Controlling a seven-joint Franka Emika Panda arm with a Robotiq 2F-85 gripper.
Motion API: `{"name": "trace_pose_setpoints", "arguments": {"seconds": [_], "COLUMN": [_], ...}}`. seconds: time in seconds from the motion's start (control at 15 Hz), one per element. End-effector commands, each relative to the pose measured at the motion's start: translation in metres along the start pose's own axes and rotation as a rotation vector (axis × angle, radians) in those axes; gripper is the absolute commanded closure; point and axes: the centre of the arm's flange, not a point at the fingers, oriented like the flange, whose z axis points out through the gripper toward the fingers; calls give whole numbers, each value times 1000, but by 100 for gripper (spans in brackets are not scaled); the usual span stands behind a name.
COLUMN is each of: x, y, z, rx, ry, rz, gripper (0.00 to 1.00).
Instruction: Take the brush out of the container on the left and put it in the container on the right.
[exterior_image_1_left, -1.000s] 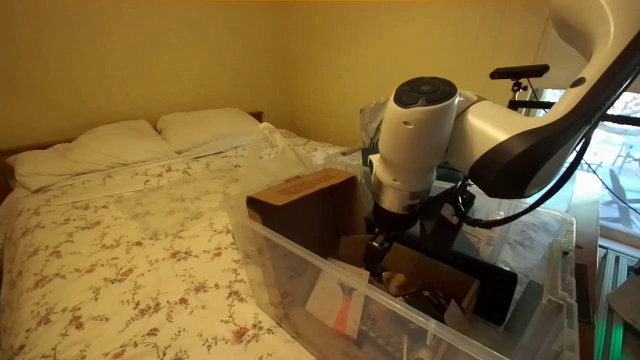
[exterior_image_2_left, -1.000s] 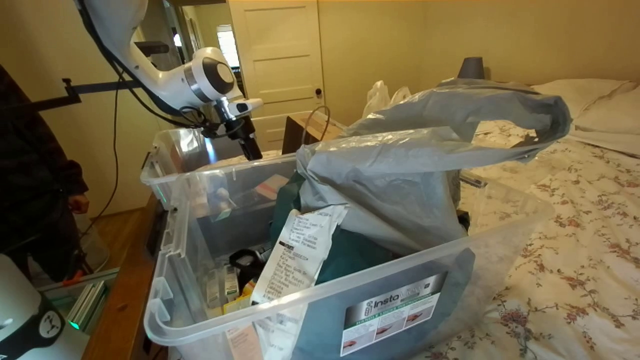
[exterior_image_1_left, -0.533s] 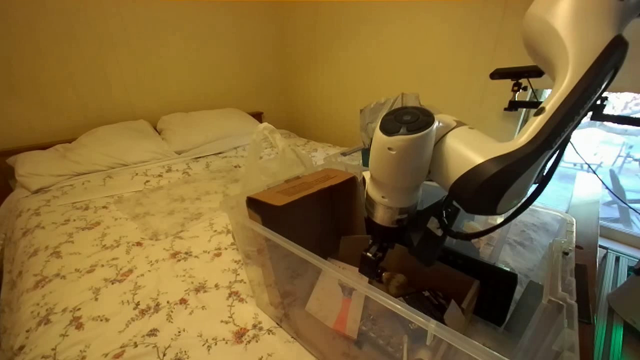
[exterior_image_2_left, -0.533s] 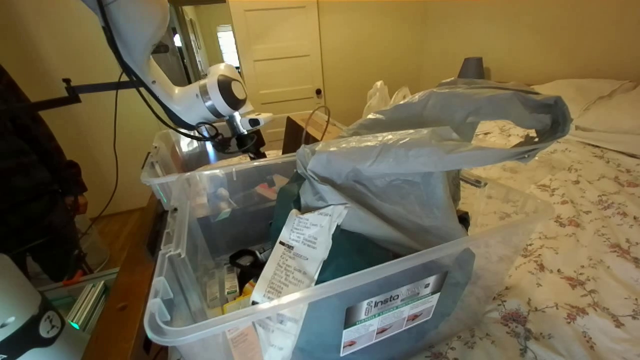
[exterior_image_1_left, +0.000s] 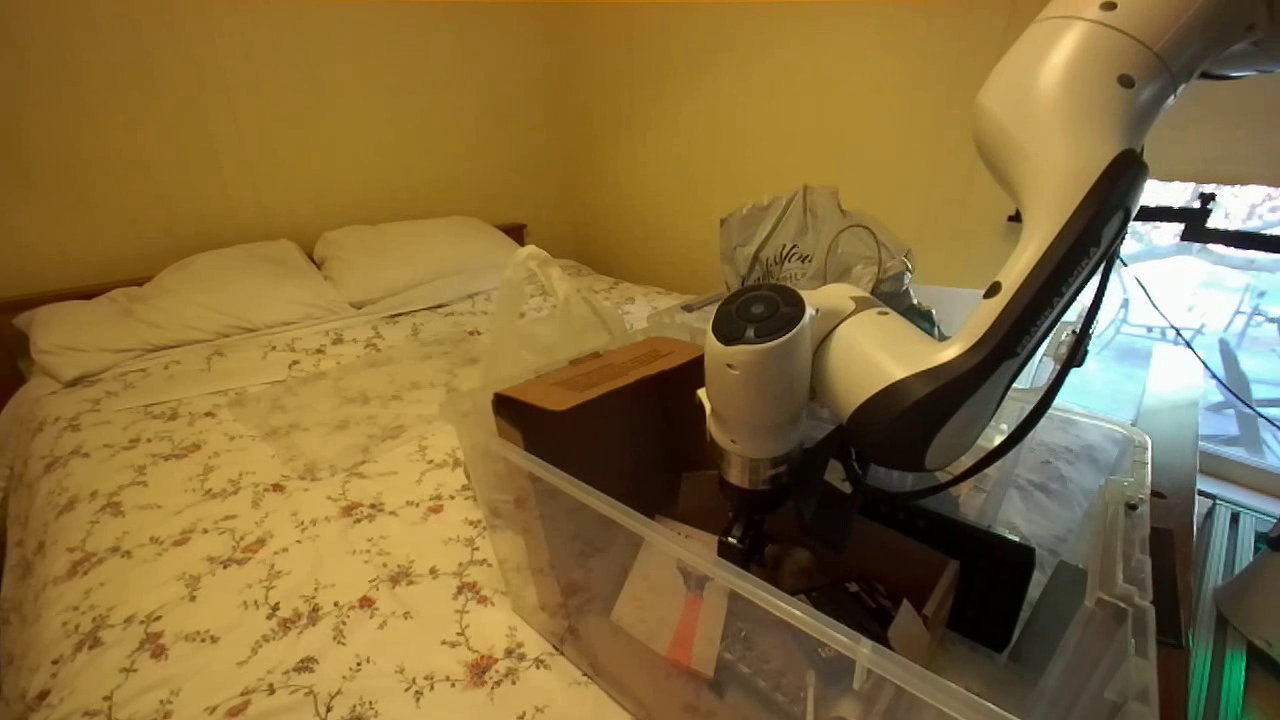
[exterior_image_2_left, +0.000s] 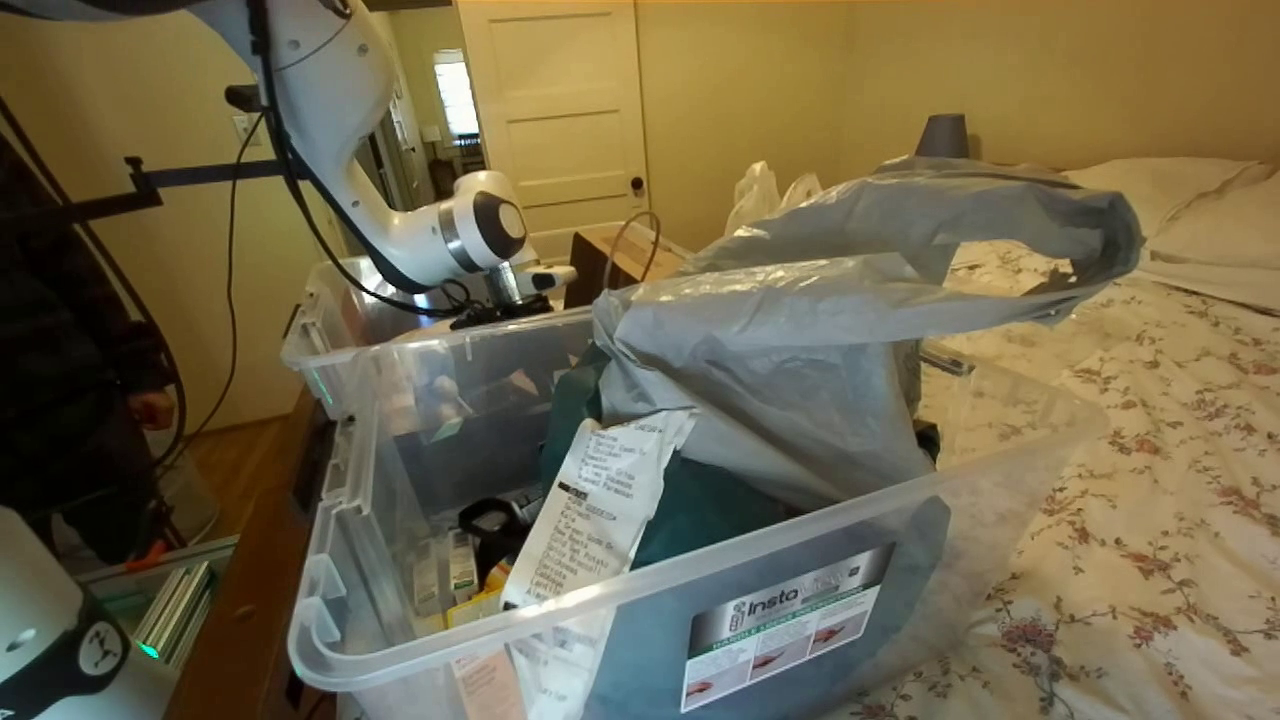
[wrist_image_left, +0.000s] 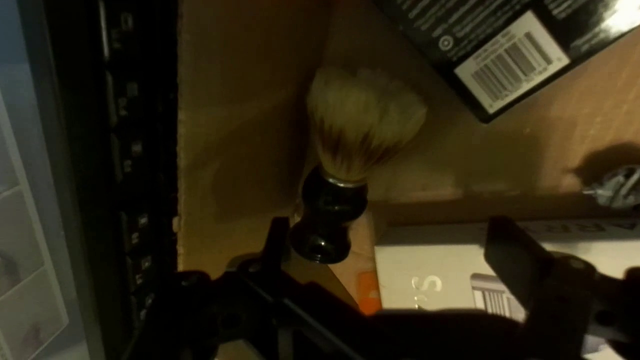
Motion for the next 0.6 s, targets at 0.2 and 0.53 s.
{"name": "trace_pose_setpoints", "arguments": {"seconds": [0.2,0.53], "x": [8,6], "y": [-10,6], "z": [28,19], "rx": [-73,-58], "ry": [-21,-32], "rz": [12,33], "gripper": [5,0]}}
